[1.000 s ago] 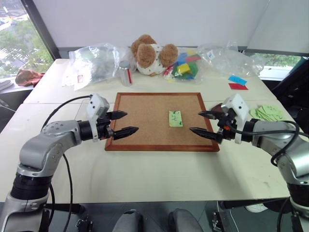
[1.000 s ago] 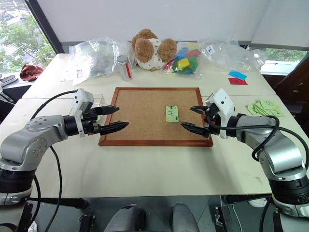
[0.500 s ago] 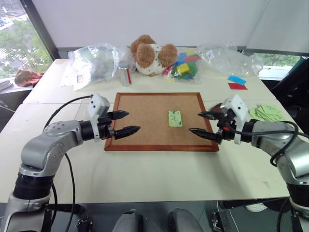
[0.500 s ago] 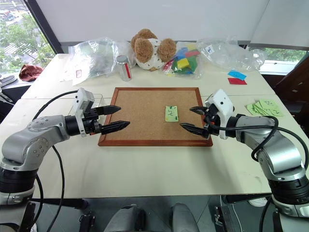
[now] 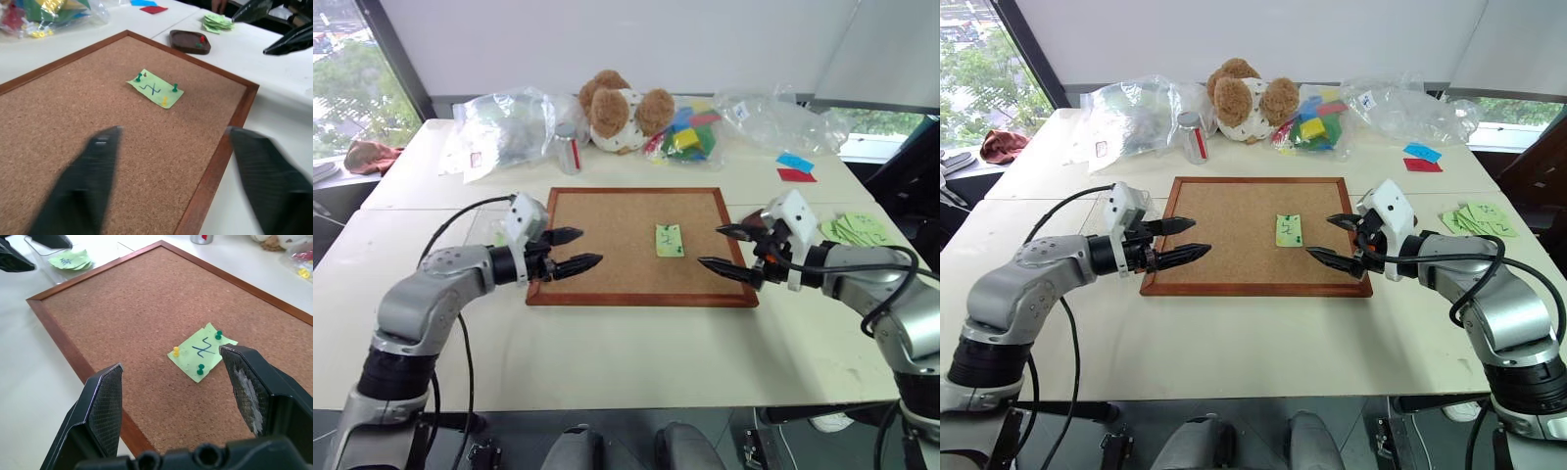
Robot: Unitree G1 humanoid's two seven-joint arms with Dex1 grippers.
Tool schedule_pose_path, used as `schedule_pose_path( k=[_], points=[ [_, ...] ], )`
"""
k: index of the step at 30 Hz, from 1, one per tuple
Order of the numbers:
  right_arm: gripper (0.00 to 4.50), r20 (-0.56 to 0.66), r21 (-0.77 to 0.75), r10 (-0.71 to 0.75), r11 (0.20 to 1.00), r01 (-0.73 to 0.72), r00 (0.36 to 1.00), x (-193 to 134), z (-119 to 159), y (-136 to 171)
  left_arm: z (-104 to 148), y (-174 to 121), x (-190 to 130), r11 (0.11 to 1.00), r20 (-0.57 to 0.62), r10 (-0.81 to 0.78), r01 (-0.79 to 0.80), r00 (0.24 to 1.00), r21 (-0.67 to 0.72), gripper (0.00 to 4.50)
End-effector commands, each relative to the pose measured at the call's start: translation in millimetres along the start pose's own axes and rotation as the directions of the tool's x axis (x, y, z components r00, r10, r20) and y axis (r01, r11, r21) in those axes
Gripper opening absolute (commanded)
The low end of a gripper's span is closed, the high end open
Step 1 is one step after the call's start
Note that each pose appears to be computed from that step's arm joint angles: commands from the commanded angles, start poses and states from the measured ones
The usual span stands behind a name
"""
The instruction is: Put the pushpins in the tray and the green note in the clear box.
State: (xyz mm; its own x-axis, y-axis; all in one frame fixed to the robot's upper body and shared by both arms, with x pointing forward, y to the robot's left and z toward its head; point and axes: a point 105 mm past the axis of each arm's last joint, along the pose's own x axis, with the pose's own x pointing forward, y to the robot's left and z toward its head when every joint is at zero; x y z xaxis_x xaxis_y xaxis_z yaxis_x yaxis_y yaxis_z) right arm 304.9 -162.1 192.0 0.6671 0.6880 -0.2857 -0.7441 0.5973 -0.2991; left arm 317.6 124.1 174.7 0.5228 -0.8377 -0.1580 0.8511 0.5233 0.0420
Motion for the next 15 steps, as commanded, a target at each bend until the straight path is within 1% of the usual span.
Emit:
schedule_pose_path(
  k=[1,2,3,4,9,12,15],
  points=[
    [3.47,0.035,-0.03,-0.026,0.999,0.027,0.999,0.8,9.8,-3.3,-6.3,2.7,6.8,0.998,-0.009,0.014,-0.014,1.0,0.066,1.19],
    [3.47,0.037,-0.03,-0.03,0.999,0.031,0.999,1.6,10.1,-3.9,-10.5,2.9,9.8,0.997,-0.015,0.018,-0.016,1.0,0.072,0.68],
    [3.47,0.038,-0.029,-0.037,0.999,0.038,0.999,2.6,10.2,-4.9,-14.2,2.7,14.0,0.997,-0.018,0.018,-0.017,1.0,0.075,0.27],
    [3.47,0.039,-0.022,-0.044,0.999,0.045,0.998,3.9,10.0,-6.1,-17.3,4.0,18.7,0.997,-0.02,0.028,-0.027,0.999,0.076,0.04],
    [3.47,0.013,0.013,-0.097,0.995,0.097,0.995,18.4,5.1,-14.7,-28.5,8.7,50.0,0.998,-0.001,0.05,-0.05,0.999,0.037,0.04],
    [3.47,-0.013,0.04,-0.129,0.991,0.13,0.992,35.9,2.5,-20.7,-37.4,13.7,64.6,0.995,-0.019,0.081,-0.08,0.997,0.055,0.04],
    [3.47,-0.031,0.087,-0.162,0.983,0.164,0.986,55.2,1.5,-27.0,-48.5,17.1,71.3,0.993,-0.047,0.102,-0.098,0.994,0.069,0.04]
  ],
)
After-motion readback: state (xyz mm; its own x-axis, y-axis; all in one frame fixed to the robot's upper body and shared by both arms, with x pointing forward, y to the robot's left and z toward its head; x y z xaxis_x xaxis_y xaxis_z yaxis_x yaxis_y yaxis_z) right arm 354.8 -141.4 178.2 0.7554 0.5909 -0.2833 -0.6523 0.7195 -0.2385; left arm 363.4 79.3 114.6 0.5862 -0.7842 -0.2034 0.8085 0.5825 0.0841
